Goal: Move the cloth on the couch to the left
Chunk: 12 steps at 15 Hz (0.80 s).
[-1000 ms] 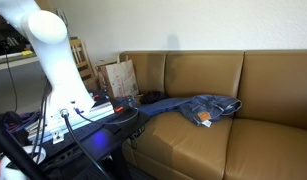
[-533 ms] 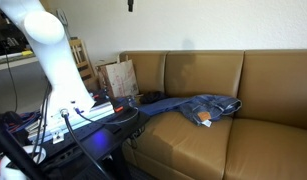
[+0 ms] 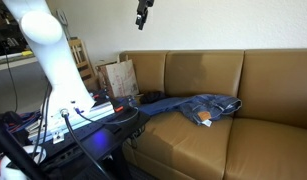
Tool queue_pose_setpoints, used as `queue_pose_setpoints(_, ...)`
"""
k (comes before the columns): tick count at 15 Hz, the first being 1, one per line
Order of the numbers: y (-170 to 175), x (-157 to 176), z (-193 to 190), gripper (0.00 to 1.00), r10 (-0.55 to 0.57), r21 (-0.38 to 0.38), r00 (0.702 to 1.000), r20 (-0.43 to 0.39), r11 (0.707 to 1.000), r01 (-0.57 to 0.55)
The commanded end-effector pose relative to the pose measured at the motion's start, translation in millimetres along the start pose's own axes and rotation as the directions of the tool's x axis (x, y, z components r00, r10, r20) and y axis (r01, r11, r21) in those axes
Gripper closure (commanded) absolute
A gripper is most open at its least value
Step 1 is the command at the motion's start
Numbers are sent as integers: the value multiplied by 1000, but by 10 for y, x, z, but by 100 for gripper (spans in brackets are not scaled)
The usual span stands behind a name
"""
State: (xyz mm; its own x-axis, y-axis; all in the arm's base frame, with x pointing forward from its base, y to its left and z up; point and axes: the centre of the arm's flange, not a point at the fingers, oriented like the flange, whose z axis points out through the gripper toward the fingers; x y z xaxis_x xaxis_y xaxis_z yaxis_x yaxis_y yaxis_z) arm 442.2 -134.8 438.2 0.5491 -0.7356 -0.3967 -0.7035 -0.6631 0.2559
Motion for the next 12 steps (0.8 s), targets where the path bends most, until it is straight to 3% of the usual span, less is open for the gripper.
queue_pose_setpoints(1, -22, 16, 27, 0, 24, -9, 999, -36, 1000, -25)
queue_pose_setpoints(4, -194, 563, 342, 0, 166, 103, 980, -109, 983, -155)
queue_pose_setpoints(9, -299, 1234, 784, 0, 347, 206, 918, -191, 929, -308)
queue_pose_setpoints(11, -319, 1316, 912, 0, 402, 204, 900, -166, 907, -368)
queue_pose_setpoints(12, -313, 1227, 916, 0, 375, 188, 921, -103, 917, -352)
